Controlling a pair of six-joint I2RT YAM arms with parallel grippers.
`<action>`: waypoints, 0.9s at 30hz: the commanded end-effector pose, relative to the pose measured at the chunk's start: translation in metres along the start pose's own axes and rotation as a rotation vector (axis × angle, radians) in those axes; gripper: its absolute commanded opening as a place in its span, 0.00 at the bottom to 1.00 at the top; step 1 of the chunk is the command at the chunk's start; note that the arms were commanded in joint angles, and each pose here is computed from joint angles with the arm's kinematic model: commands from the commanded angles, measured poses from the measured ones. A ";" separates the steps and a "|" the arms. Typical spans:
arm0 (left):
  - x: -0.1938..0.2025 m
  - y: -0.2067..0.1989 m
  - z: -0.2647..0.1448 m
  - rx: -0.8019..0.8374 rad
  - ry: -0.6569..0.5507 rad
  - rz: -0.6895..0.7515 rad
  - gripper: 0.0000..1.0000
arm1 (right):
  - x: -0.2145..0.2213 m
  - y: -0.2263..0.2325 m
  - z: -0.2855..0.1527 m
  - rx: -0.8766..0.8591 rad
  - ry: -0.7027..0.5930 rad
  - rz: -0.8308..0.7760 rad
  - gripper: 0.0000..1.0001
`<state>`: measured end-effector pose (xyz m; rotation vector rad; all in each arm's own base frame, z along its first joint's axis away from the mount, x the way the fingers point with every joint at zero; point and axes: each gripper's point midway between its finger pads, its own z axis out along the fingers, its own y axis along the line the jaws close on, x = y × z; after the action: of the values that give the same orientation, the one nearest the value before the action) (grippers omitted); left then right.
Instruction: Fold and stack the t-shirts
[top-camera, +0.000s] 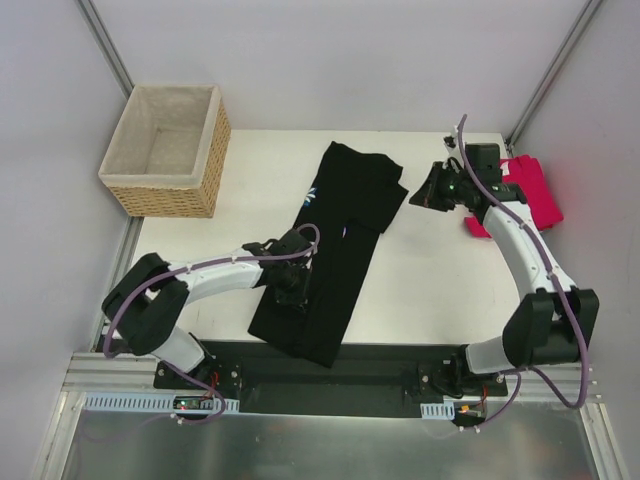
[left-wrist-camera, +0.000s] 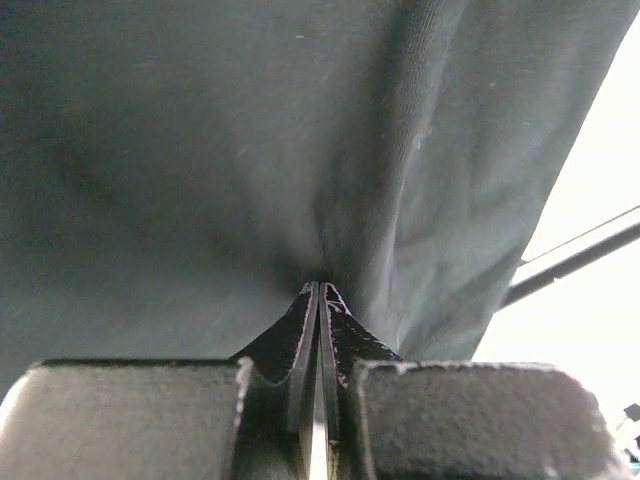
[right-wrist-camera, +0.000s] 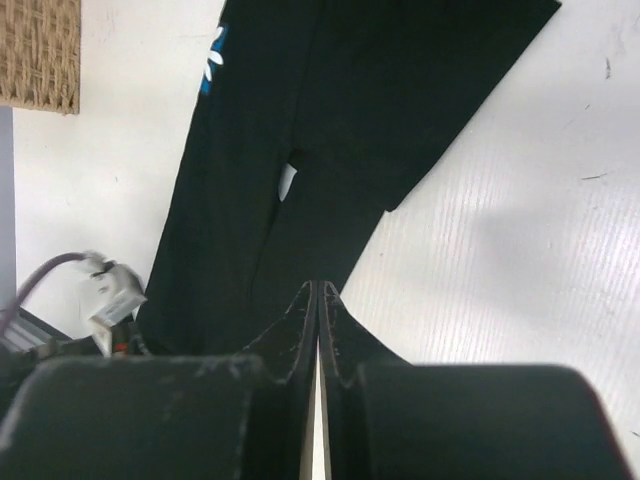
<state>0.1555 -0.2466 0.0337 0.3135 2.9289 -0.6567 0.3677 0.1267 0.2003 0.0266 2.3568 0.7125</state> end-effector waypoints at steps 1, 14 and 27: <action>-0.002 -0.016 0.022 0.031 0.018 0.019 0.00 | 0.003 0.004 -0.027 0.023 -0.040 -0.081 0.01; -0.035 -0.056 0.065 0.082 0.095 0.079 0.00 | 0.028 -0.010 -0.058 0.135 0.025 -0.129 0.01; -0.069 -0.077 0.074 0.099 0.057 0.094 0.00 | 0.041 -0.017 -0.058 0.148 0.070 -0.123 0.01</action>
<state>0.2005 -0.3612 0.0198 0.4585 2.9436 -0.8796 0.3079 0.0939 0.2048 -0.0647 2.4424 0.4931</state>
